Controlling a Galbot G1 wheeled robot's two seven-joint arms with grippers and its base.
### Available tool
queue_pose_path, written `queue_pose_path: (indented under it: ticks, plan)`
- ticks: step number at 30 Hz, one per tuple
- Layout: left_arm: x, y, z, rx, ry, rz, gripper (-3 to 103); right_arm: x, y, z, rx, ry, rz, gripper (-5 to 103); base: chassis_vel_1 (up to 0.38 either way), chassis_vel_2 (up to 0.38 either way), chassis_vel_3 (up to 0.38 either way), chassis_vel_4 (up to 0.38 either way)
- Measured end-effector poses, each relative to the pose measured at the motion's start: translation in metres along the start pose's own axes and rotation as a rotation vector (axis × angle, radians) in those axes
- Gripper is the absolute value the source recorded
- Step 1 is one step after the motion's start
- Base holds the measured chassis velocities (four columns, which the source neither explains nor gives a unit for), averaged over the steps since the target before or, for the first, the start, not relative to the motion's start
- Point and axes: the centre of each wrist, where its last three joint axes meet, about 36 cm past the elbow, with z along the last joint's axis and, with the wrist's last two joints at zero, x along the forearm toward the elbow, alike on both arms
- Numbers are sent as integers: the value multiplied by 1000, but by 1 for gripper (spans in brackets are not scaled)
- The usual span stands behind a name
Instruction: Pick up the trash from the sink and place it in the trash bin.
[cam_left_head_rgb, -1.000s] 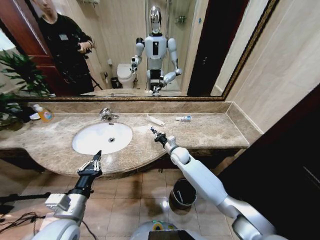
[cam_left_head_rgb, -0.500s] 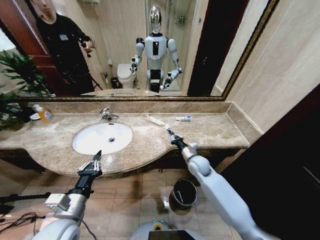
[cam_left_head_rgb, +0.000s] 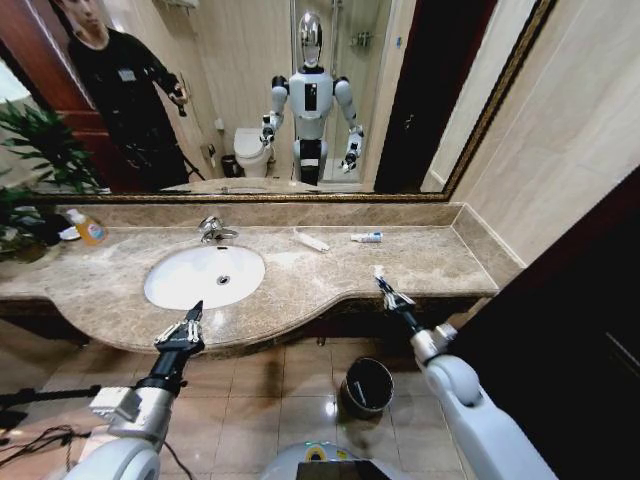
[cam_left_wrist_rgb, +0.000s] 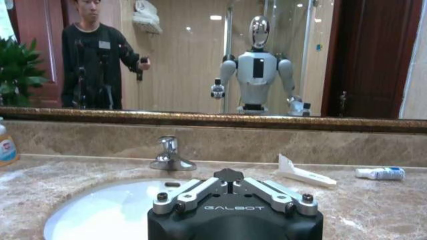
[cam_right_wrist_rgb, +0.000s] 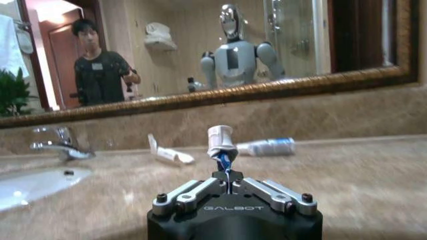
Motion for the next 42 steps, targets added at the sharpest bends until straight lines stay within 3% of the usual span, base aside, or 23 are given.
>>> queue_pose_path:
  ticks: [9, 15, 31, 42]
  plan:
    - [0, 0, 0, 0, 0, 0, 0, 49, -13, 57, 15, 71, 40, 0, 0, 0, 0, 0]
    - [0, 0, 0, 0, 0, 0, 0, 76, -7, 103, 4, 147, 53, 0, 0, 0, 0, 0]
    - [0, 0, 0, 0, 0, 0, 0, 81, -3, 208, 26, 319, 74, 0, 0, 0, 0, 0]
    - [0, 0, 0, 0, 0, 0, 0, 81, 5, 236, 21, 365, 87, 0, 0, 0, 0, 0]
